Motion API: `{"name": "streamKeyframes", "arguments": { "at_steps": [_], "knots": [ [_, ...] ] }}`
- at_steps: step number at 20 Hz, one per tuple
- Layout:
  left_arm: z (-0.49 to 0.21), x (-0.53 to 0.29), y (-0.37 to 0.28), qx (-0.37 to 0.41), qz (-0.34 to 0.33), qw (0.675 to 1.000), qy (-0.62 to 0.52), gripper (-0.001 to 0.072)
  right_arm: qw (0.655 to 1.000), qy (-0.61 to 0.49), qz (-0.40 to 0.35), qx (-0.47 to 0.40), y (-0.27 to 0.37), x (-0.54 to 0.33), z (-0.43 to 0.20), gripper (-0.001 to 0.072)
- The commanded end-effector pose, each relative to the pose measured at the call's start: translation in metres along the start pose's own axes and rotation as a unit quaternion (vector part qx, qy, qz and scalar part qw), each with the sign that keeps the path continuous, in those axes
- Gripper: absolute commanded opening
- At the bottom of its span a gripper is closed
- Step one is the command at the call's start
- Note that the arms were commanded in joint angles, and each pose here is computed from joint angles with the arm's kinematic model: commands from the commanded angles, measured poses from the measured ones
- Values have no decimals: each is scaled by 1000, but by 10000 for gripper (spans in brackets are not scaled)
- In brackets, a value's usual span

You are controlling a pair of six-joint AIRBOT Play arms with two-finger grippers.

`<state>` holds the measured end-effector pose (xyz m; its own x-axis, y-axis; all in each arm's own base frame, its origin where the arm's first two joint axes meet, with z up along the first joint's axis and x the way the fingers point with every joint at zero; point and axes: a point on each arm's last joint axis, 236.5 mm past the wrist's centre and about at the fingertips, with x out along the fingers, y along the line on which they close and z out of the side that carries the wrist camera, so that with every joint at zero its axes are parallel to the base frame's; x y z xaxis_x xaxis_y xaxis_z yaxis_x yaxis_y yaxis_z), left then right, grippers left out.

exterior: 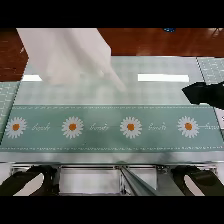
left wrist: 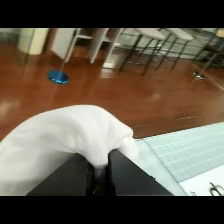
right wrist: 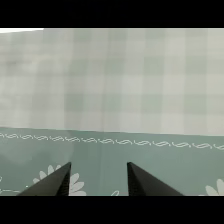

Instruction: Fold the shirts.

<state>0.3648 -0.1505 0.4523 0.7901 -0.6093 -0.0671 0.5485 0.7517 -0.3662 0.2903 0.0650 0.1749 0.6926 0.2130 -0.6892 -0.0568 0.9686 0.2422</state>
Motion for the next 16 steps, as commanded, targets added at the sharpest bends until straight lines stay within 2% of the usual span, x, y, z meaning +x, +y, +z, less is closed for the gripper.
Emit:
{"name": "streamKeyframes", "arguments": {
  "at_steps": [1,4,7,11,13,16],
  "knots": [
    [-23,10,-50,6,-64,998,23,27,1000,-11,1,-1,1,-7,2,408],
    [-116,43,-69,-35,-106,985,129,27,1000,-14,-12,1,-5,-7,4,408],
    [-207,56,-57,-78,-95,970,209,27,1000,-12,-21,1,-10,-7,3,408],
    [-322,49,27,-141,1,941,308,27,1000,6,-28,1,-13,-2,-3,408],
    [-390,28,72,-190,56,910,365,27,999,31,-33,3,-16,7,-11,408],
    [-484,-13,104,-255,111,851,446,28,996,82,-43,7,-23,36,-29,408]
  ]
}}
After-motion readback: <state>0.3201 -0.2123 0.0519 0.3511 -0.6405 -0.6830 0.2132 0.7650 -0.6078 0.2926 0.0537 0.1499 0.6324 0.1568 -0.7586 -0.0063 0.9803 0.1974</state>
